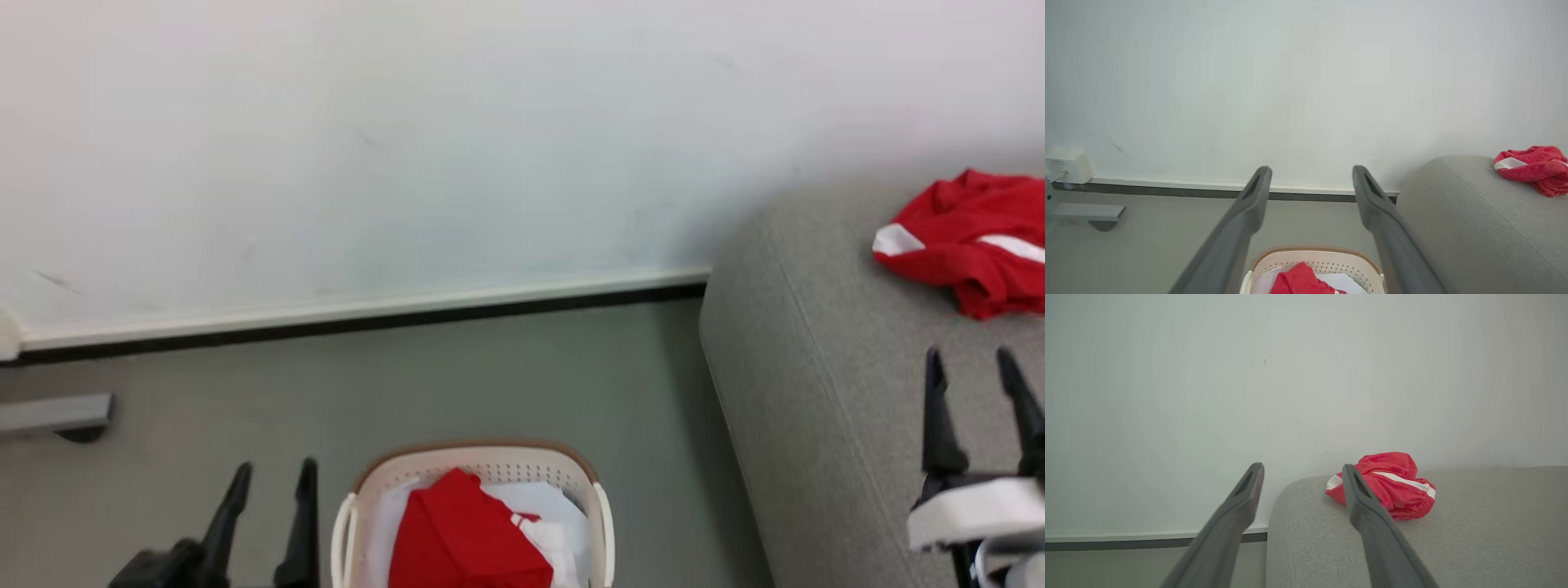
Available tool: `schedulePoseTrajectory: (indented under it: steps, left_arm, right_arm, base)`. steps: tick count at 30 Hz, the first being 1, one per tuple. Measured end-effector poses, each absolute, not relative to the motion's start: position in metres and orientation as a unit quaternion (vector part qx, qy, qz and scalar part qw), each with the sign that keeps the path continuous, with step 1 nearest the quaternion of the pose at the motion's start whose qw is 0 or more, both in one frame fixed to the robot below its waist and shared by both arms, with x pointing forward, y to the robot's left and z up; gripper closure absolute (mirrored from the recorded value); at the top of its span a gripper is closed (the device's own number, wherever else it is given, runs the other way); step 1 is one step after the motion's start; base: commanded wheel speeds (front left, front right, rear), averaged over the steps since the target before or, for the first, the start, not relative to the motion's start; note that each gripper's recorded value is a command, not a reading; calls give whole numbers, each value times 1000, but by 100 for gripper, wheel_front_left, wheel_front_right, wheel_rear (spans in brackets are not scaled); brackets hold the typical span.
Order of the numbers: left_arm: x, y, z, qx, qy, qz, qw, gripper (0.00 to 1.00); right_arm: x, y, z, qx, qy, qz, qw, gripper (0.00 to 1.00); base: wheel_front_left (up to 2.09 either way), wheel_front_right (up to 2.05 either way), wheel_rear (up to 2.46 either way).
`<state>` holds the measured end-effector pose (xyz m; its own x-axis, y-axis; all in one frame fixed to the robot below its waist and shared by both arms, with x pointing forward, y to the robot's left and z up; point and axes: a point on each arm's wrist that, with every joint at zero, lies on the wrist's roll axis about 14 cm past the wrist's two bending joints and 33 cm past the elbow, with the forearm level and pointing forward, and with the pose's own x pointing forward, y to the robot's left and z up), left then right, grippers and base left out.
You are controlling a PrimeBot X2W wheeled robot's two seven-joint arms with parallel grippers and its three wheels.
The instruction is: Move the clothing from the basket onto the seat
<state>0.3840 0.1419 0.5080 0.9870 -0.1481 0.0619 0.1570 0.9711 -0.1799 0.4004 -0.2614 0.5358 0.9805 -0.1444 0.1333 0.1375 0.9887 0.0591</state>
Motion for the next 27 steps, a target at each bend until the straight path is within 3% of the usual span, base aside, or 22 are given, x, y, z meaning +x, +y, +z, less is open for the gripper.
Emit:
schedulePoseTrajectory:
  steps: [12,27]
  left_arm:
    - [334,188,507,-74,-38,-9,997,0]
    - [325,190,504,-76,-41,-7,996,0]
  right_arm:
    - [363,-202,504,47,-32,-3,998,0]
    - [348,-176,466,80,22,28,996,0]
  base:
    - [0,0,0]
    - [0,0,0]
